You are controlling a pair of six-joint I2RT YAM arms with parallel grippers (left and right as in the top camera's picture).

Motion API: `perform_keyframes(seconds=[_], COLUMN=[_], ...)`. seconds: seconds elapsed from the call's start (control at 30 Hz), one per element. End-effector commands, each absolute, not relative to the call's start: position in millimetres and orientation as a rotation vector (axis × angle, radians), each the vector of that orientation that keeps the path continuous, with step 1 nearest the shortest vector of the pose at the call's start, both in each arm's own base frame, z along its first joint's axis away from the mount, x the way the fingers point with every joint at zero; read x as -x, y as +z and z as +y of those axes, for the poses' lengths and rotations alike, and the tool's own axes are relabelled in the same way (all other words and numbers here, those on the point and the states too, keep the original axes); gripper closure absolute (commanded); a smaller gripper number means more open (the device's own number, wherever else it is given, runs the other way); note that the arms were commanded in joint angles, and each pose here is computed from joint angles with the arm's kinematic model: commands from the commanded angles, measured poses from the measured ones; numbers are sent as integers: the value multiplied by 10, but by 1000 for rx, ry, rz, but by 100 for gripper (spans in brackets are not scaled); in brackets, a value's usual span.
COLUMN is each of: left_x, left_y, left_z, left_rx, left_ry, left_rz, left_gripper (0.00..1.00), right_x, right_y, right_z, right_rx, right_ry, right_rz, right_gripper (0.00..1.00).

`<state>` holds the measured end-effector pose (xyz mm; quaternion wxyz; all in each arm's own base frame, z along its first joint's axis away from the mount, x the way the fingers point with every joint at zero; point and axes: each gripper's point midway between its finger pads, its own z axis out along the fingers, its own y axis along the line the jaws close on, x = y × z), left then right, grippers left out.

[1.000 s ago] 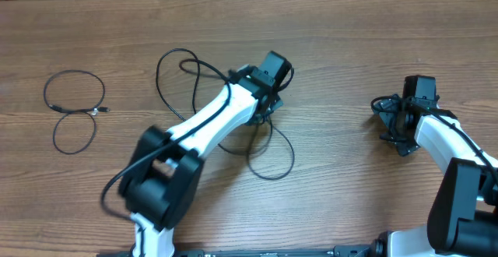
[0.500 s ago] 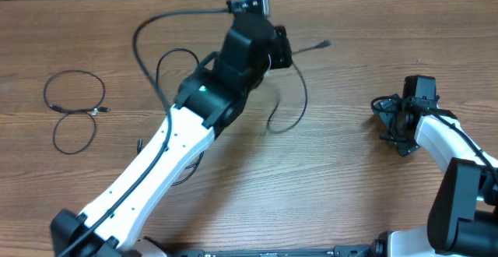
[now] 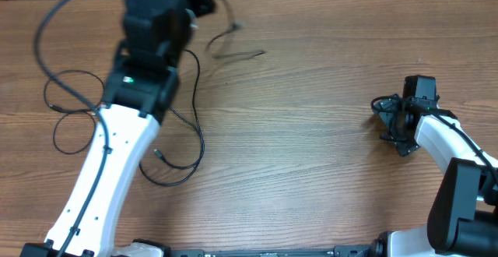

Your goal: Untangle cables

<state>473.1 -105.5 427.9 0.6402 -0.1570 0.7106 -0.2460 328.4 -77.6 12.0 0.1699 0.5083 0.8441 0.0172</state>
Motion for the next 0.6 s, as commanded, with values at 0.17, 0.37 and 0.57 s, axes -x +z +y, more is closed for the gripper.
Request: perform_keyframes(seconds=[0.17,0.37,0.57], left_x=[-4768,-4643,-4249], left_y=[4509,4154,3459], left_z=[101,968,1797], left_rx=[494,664,945], left_ry=[-349,-172,84], left_rz=[1503,1586,1748], left_gripper=[96,96,96], right_x=[-3295,-3296,-3296], right_y=[173,173,173], right_z=[-796,-796,-796], right_rx=[-1430,-1430,-1429], right_ry=[46,46,46], right_rz=[2385,2384,2385], right_gripper=[0,0,0])
